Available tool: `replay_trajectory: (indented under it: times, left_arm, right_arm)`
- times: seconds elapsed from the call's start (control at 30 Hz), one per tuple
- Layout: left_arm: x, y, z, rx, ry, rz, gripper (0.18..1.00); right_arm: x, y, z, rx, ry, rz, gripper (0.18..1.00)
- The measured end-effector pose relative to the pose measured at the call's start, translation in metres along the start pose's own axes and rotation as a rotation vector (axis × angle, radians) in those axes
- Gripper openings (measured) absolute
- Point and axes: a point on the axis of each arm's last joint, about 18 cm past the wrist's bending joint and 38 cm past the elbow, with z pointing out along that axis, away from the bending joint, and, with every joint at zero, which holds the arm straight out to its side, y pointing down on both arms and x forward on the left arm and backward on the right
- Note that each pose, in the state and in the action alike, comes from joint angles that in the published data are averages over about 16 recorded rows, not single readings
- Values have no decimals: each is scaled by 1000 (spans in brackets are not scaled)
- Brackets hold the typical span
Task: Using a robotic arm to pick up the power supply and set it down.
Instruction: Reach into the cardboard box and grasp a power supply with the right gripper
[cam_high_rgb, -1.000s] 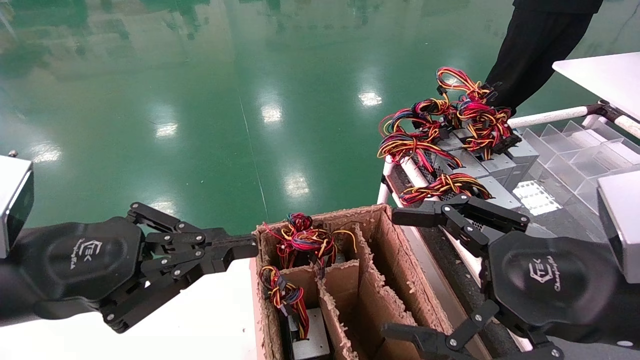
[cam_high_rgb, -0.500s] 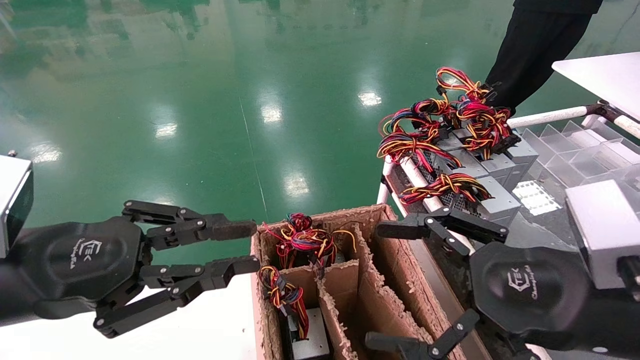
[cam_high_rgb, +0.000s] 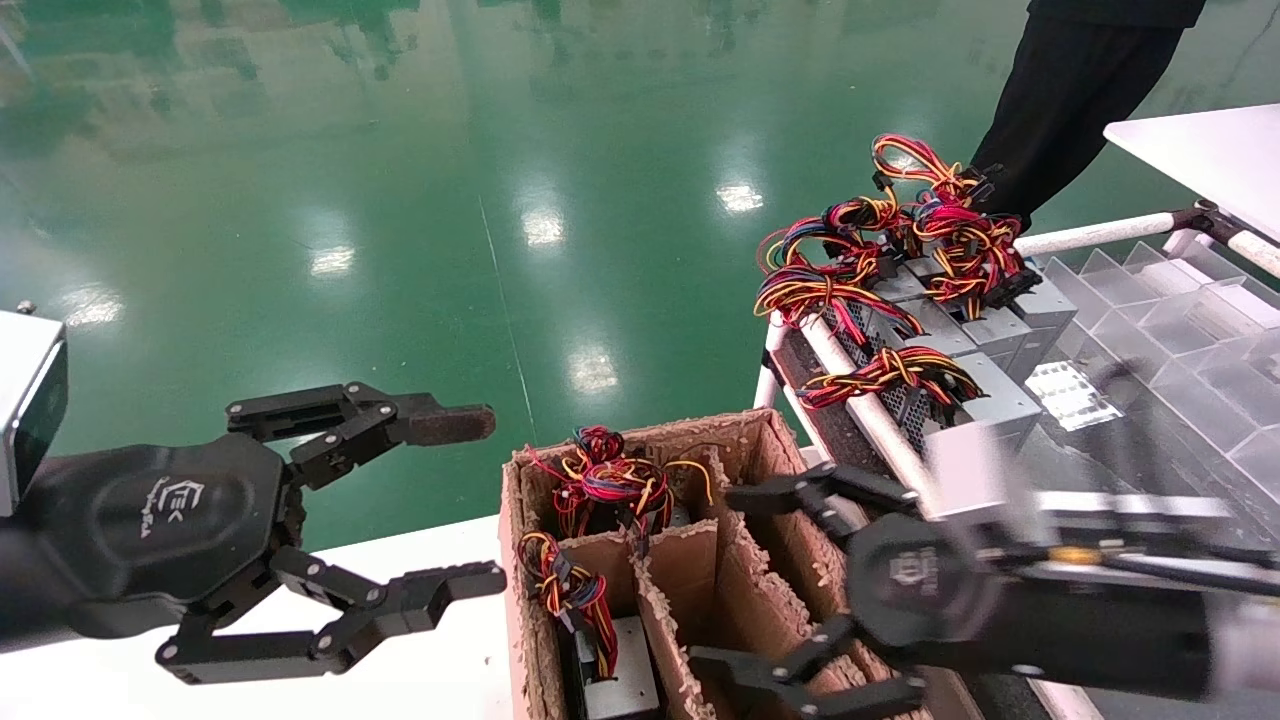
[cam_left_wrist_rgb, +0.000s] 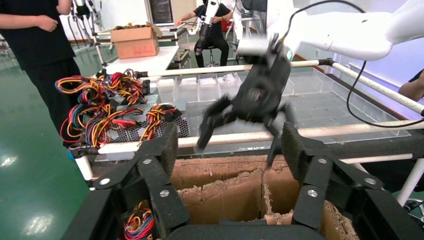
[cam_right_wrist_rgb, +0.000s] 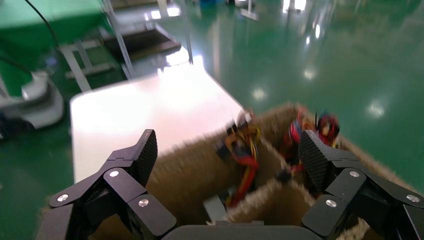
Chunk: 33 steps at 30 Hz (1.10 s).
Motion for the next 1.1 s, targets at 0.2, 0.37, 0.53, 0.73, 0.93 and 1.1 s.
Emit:
replay_trajectory:
  times: [0.2, 0.37, 0.53, 0.73, 0.93, 1.1]
  left_arm:
    - [0, 0, 0, 0, 0, 0, 778]
    - [0, 0, 0, 0, 0, 0, 873]
    - [0, 0, 0, 0, 0, 0, 940]
    - [0, 0, 0, 0, 0, 0, 982]
    - [0, 0, 0, 0, 0, 0, 999]
    - [0, 0, 0, 0, 0, 0, 1000]
  right_arm:
    - [9, 20, 36, -100, -2, -90, 1001]
    - [12, 27, 63, -147, -4, -191, 1001]
    - [13, 30, 83, -160, 6, -273, 1001]
    - [13, 31, 100, -157, 18, -316, 999]
    - [13, 34, 112, -160, 13, -329, 991]
    - [14, 36, 120, -168, 4, -330, 966]
